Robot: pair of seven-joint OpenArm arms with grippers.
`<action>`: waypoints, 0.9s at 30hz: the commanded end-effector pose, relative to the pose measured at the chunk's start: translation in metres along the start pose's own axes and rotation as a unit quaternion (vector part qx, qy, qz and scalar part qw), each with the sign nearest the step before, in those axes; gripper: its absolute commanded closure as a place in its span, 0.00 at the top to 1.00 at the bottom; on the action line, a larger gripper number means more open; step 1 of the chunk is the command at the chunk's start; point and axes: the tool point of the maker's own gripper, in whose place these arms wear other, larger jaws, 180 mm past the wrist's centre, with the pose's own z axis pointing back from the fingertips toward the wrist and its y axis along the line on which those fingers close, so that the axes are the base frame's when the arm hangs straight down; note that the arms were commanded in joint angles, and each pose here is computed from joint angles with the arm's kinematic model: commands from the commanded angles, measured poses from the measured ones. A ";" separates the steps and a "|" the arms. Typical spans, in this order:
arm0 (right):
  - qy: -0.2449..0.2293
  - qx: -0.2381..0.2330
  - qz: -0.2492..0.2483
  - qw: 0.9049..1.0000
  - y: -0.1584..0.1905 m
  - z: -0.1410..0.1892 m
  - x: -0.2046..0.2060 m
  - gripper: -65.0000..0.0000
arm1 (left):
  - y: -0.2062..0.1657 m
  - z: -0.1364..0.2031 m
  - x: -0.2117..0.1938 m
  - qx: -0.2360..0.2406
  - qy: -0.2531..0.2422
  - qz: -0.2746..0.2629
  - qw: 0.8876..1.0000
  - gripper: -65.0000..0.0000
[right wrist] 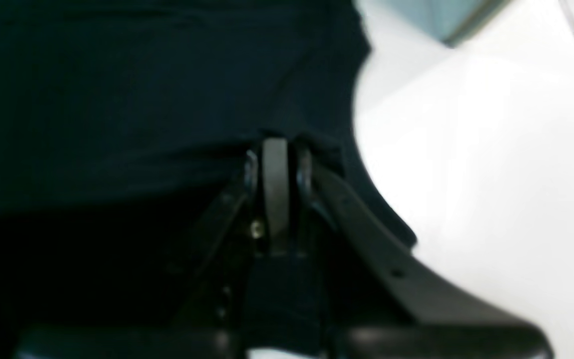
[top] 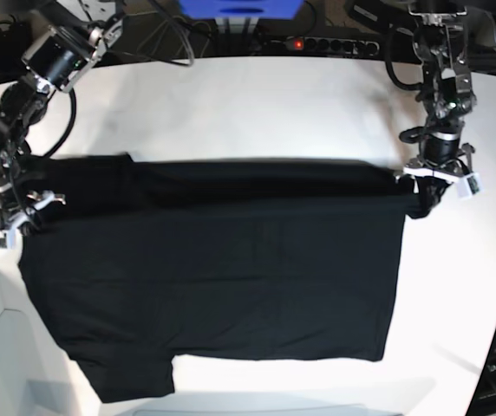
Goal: Fold the T-shirt properly
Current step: 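Raise the held shirt edge off the table with both grippers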
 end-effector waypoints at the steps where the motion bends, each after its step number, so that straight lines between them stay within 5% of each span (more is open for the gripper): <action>1: -0.031 -0.001 0.015 0.999 -0.006 0.001 0.023 0.00 | -0.002 -0.003 0.009 -0.001 -0.018 -0.003 1.000 0.00; 18: -0.020 0.039 0.006 0.999 -0.006 -0.042 0.051 0.00 | -0.007 -0.022 0.001 0.003 -0.013 0.027 1.000 0.00; 27: -0.041 0.076 0.047 0.995 0.028 -0.050 0.067 0.00 | -0.011 -0.027 0.011 -0.001 -0.025 0.028 0.999 0.00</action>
